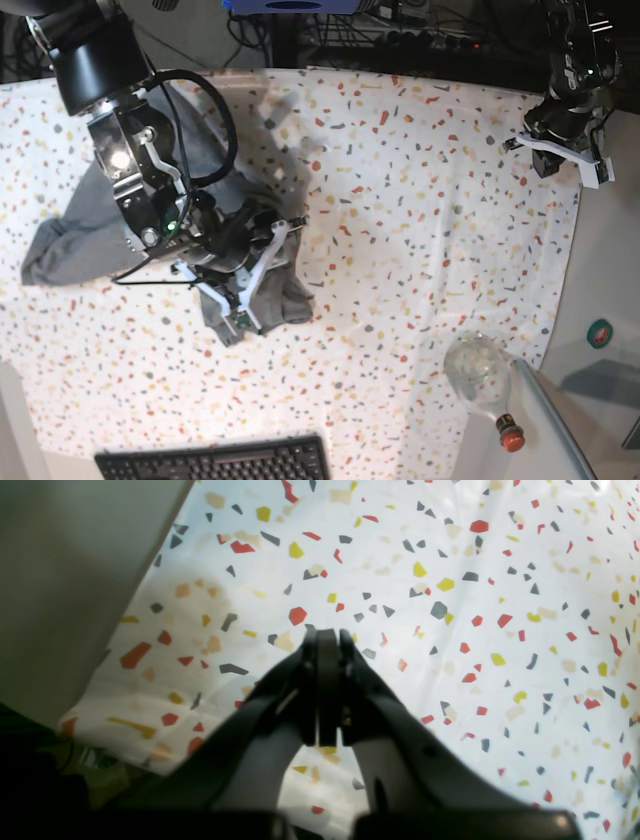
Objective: Layout the t-shirt on the table in an organized manner, then fold the t-shirt properly
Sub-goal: 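Grasp a fold of the grey t-shirt with the right gripper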
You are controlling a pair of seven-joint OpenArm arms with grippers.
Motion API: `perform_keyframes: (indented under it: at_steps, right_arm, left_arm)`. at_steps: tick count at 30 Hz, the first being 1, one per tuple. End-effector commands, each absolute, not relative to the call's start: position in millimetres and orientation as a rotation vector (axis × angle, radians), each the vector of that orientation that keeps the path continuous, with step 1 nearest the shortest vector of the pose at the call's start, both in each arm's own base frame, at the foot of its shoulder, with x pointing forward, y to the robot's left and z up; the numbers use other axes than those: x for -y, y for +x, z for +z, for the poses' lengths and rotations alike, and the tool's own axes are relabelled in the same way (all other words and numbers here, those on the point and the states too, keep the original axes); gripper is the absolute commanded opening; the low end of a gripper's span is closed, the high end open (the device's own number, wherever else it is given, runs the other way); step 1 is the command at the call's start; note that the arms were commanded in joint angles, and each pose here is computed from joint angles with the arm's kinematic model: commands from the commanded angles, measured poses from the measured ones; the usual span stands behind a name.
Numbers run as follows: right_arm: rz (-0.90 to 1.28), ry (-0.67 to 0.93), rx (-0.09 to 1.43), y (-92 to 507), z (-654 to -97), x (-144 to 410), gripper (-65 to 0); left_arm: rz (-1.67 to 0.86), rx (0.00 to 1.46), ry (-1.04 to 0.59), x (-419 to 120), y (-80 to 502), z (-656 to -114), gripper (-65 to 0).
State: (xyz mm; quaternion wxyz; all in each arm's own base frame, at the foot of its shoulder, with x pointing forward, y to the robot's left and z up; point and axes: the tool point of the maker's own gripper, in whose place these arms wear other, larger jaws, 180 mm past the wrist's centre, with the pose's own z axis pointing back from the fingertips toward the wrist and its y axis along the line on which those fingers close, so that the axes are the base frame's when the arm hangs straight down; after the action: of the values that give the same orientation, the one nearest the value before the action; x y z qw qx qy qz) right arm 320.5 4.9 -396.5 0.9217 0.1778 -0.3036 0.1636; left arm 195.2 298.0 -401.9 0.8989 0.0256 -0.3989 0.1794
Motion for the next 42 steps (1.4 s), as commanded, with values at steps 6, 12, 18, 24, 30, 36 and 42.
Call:
perform_keyframes:
  at_steps: [6,12,18,24,30,36,42]
  right_arm:
    - [0.341,0.199,0.793,357.7,-384.2,-1.1,-18.8]
    - [0.657,-0.147,0.77,345.9,-420.4,4.4,-18.2]
    - [0.693,-0.191,0.77,354.7,-424.8,2.5,-18.2]
    - [0.706,-0.206,0.768,372.1,-436.2,3.0,-18.6]
    - [0.708,-0.206,0.772,379.4,-434.3,-1.1,-27.8]
    - [0.711,-0.203,0.814,396.0,-416.7,-11.2,-60.5]
    - [0.649,-0.225,0.844,417.4,-399.2,4.1,-65.0]
  left_arm:
    - [0.362,0.864,0.061,-302.3,200.4,-392.4,-65.0]
    - [0.38,0.823,0.069,-307.0,191.7,-406.0,-65.0]
    - [0.388,0.82,0.068,-308.7,193.6,-409.0,-65.0]
    - [0.385,0.827,0.069,-308.2,195.4,-406.8,-65.0]
    - [0.389,0.82,0.066,-307.4,193.9,-409.4,-65.0]
    - [0.382,0.822,0.058,-303.2,195.5,-409.1,-65.0]
    - [0.257,0.801,-0.036,-256.7,213.5,-418.2,-65.0]
